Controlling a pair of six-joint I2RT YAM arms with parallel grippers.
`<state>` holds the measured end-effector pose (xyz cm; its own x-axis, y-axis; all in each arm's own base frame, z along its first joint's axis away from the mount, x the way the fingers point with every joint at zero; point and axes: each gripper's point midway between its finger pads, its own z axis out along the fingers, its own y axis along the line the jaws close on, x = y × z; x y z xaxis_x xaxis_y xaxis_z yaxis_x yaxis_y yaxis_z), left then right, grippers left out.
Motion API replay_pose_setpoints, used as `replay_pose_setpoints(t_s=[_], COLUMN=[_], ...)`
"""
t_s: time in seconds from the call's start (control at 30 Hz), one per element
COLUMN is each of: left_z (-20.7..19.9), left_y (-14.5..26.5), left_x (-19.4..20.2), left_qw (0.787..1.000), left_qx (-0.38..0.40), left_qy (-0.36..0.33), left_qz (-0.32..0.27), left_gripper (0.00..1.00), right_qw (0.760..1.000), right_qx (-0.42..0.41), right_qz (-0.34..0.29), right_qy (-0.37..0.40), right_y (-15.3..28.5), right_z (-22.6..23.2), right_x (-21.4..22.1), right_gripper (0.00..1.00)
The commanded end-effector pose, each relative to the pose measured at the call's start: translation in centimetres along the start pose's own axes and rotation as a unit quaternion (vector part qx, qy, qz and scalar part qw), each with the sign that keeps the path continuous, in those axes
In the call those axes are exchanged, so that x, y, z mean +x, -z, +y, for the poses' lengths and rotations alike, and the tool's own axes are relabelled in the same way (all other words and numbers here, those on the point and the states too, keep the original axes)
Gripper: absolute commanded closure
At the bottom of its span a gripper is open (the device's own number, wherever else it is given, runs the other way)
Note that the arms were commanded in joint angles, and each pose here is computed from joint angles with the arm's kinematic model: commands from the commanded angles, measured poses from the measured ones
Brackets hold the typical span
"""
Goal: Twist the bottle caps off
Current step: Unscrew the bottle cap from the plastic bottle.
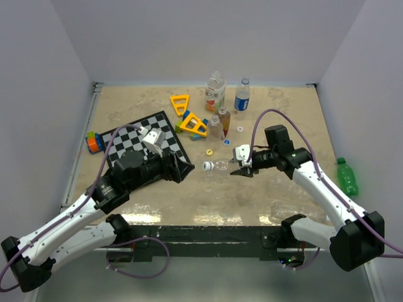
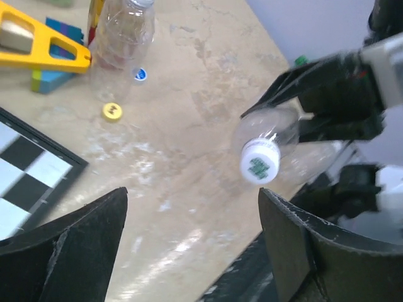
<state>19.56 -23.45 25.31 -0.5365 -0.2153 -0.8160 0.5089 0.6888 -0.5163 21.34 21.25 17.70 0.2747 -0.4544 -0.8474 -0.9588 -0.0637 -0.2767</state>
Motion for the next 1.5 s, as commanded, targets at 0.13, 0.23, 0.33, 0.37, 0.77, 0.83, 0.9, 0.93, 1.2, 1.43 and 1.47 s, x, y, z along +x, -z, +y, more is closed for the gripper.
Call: replay_pose_setpoints(t_s=[0.13,0.23,0.33,0.37,0.77,0.83,0.9,0.93,1.2,1.43,1.47], left_z=[-1.4,-1.3,-2.1,-2.5,-3.9,-4.2,-4.5,-4.7,-5.6,-6.3,-6.3], left_y=[0.1,-0.5,-0.8,-0.8,-3.0,-3.1,-3.2,-3.3,-3.4,-3.5,-3.5], left_x=[1.5,1.8,2.0,1.9,2.6,2.0,1.5,1.2,1.0,0.8,0.8], left_qw=[0.928,0.892,0.861,0.854,0.843,0.845,0.847,0.847,0.844,0.842,0.842], left_qx=[0.147,0.166,0.196,0.208,0.251,0.249,0.246,0.247,0.268,0.283,0.283], left_qy=[-0.34,-0.417,-0.459,-0.464,-0.465,-0.46,-0.456,-0.454,-0.446,-0.438,-0.437], left_qz=[-0.037,-0.062,-0.097,-0.107,-0.099,-0.112,-0.121,-0.125,-0.13,-0.138,-0.138], left_gripper=[0.07,0.05,0.05,0.05,0.14,0.17,0.19,0.21,0.32,0.38,0.39], right_qw=[1.0,1.0,1.0,1.0,1.0,1.0,1.0,1.0,1.0,1.0,1.0], right_qx=[-0.001,-0.001,0.0,0.0,-0.002,0.0,-0.001,-0.001,0.0,-0.001,-0.001], right_qz=[-0.002,-0.002,-0.002,-0.002,-0.004,-0.004,-0.004,-0.004,-0.004,-0.004,-0.004], right_qy=[0.001,-0.001,0.001,0.001,0.002,0.003,0.003,0.002,0.002,0.002,0.002], right_y=[0.1,0.1,0.1,0.1,0.1,0.2,0.1,0.1,0.2,0.1,0.1], right_z=[0.1,0.0,0.0,0.0,0.1,0.0,0.0,0.1,0.0,0.1,0.1], right_x=[-0.2,-0.1,-0.2,-0.2,-0.3,-0.4,-0.3,-0.3,-0.3,-0.3,-0.3], right_gripper=[0.87,0.87,0.87,0.87,0.87,0.87,0.87,0.87,0.87,0.87,0.87])
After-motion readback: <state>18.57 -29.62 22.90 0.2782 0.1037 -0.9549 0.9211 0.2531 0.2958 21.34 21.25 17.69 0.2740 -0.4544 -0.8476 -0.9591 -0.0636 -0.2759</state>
